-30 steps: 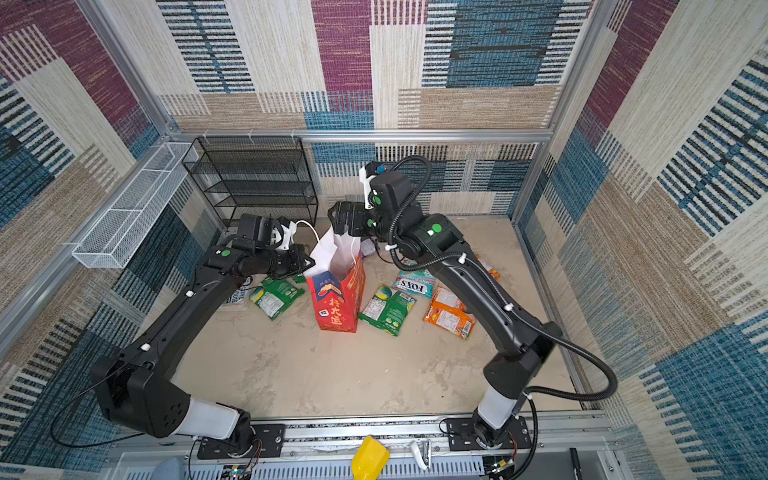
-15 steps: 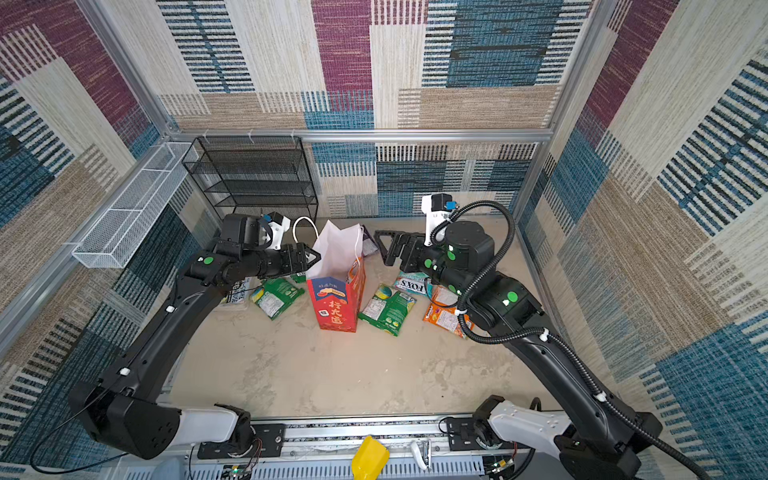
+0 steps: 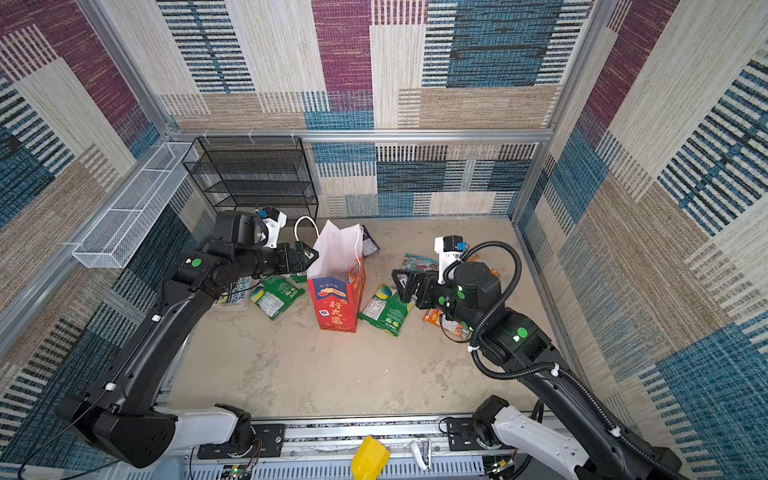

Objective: Place the snacks into the paper bag
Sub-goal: 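Withdraw the right gripper from the bag toward the orange snack bags, then lower the right gripper onto the orange fruit-candy bag and grasp its edge, then lift the orange fruit-candy bag with the right gripper and carry it over the bag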

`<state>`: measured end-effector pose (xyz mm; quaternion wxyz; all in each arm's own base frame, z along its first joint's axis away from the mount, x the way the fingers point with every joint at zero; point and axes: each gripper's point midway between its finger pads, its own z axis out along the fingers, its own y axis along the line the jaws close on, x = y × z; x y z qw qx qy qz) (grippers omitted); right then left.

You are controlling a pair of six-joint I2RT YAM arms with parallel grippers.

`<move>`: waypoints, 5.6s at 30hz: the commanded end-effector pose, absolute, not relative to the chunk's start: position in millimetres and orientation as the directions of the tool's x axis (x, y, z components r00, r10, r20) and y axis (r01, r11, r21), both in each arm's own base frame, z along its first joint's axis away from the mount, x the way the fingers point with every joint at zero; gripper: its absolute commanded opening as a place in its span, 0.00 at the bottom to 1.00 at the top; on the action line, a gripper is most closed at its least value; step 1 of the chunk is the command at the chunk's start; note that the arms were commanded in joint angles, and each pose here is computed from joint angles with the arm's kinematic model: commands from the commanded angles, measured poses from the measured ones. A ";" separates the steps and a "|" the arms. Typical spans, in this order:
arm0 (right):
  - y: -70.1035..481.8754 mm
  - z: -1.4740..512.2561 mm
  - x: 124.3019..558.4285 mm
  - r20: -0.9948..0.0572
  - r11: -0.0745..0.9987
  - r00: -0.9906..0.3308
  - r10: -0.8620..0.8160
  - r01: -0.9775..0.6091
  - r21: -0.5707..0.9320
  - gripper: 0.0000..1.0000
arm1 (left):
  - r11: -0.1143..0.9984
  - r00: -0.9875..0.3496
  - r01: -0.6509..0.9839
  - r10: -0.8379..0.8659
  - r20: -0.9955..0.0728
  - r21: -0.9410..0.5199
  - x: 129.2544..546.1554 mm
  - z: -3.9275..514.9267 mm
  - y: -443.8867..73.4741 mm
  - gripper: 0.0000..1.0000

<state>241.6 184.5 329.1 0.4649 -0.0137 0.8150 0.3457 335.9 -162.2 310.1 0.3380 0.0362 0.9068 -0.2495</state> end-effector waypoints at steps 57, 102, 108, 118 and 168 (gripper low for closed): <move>43.4 134.4 277.9 -0.569 0.764 -0.514 0.642 0.365 0.532 1.00 | 0.984 -0.842 -0.025 -0.115 -0.527 -0.174 366.4 250.8 -152.3 0.00; 42.0 35.7 303.9 -0.312 0.644 -0.756 0.576 0.184 0.743 0.67 | 0.956 -0.862 -0.011 -0.158 -0.481 -0.294 369.0 245.3 -159.3 0.00; 44.2 27.4 305.1 -0.280 0.635 -0.765 0.580 0.209 0.744 0.49 | 0.953 -0.866 -0.014 -0.164 -0.473 -0.304 368.8 244.7 -159.8 0.00; 46.6 28.0 304.6 -0.278 0.632 -0.774 0.569 0.195 0.750 0.10 | 0.944 -0.868 -0.010 -0.173 -0.466 -0.331 368.6 246.2 -161.3 0.00; 219.8 497.2 260.5 -0.745 0.389 -0.498 0.444 -0.642 0.661 0.00 | 0.861 -0.872 0.062 -0.200 -0.447 -0.506 368.1 263.5 -179.3 0.00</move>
